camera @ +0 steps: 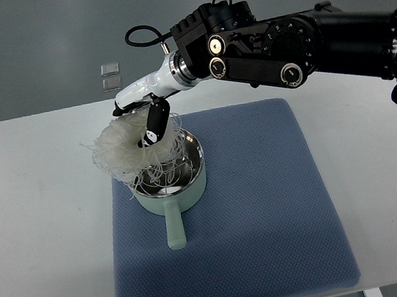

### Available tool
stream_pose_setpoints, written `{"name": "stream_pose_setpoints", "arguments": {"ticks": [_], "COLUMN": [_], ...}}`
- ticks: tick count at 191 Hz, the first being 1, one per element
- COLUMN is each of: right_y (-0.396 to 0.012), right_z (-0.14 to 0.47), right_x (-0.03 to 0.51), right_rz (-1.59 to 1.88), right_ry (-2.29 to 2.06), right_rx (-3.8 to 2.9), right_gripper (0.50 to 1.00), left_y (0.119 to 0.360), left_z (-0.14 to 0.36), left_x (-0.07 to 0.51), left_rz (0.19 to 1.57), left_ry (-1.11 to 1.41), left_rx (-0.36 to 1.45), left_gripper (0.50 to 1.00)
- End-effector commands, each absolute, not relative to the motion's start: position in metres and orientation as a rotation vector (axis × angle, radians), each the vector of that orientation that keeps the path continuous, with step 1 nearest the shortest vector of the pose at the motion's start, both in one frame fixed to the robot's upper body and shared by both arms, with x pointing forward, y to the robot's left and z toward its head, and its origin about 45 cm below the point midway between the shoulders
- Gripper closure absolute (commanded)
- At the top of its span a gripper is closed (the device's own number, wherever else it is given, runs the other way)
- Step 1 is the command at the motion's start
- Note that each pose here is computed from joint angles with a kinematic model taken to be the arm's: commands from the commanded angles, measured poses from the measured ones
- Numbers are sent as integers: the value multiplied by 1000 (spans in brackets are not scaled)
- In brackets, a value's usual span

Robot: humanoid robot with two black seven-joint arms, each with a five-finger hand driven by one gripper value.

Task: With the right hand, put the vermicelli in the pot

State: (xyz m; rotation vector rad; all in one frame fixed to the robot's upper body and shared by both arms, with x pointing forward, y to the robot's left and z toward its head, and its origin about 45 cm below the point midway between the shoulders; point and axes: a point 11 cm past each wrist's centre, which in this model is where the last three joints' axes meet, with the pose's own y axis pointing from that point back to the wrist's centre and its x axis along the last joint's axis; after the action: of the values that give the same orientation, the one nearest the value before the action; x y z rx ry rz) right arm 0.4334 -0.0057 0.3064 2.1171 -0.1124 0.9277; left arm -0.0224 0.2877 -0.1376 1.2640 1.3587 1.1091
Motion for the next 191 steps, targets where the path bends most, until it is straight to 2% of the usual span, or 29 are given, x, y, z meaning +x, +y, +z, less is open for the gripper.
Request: {"name": "stream_pose_setpoints", "arguments": {"ticks": [1, 65, 67, 68, 69, 70, 71, 72, 73, 74, 76, 78, 79, 87, 111, 149, 173, 191], "right_y": [-19, -29, -29, -29, -29, -29, -29, -30, -30, -30, -30, -30, -30, -30, -28, -21, -30, -52], "right_z": [285, 259, 258, 258, 258, 258, 258, 257, 257, 257, 257, 257, 257, 257, 258, 271, 320, 357], "right_x": [438, 434, 434, 434, 434, 434, 434, 434, 434, 434, 434, 434, 434, 434, 434, 434, 451, 468], "right_rz": [898, 845, 846, 846, 846, 846, 846, 844, 844, 843, 843, 843, 843, 843, 841, 857, 874, 835], "right_ry": [-129, -119, -119, -119, -119, -119, -119, -119, -119, -119, -119, -119, -121, -121, -121, -132, -270, -441], "right_rx": [2085, 2080, 2079, 2081, 2081, 2081, 2081, 2082, 2082, 2084, 2084, 2084, 2086, 2086, 2092, 2119, 2217, 2329], "right_gripper": [1000, 1000, 981, 925, 924, 883, 883, 851, 850, 826, 808, 807, 787, 732, 642, 634, 632, 609], "left_y": [288, 289, 289, 289, 289, 289, 289, 289, 289, 289, 289, 289, 289, 289, 289, 289, 289, 289], "left_z": [-138, -138, -138, -138, -138, -138, -138, -138, -138, -138, -138, -138, -138, -138, -138, -138, -138, -138], "left_x": [-22, -23, -22, -23, -23, -22, -22, -22, -22, -23, -22, -22, -22, -23, -23, -22, -22, -23], "left_rz": [1112, 1114, 1114, 1115, 1115, 1114, 1114, 1116, 1116, 1114, 1116, 1116, 1116, 1115, 1115, 1116, 1116, 1114], "left_ry": [1358, 1358, 1357, 1358, 1358, 1357, 1357, 1357, 1357, 1358, 1357, 1357, 1357, 1358, 1358, 1357, 1357, 1357], "left_rx": [1264, 1267, 1266, 1268, 1268, 1266, 1266, 1267, 1267, 1267, 1267, 1267, 1267, 1268, 1268, 1267, 1267, 1269], "left_gripper": [500, 500, 500, 500, 500, 500, 500, 500, 500, 500, 500, 500, 500, 500, 500, 500, 500, 500]}}
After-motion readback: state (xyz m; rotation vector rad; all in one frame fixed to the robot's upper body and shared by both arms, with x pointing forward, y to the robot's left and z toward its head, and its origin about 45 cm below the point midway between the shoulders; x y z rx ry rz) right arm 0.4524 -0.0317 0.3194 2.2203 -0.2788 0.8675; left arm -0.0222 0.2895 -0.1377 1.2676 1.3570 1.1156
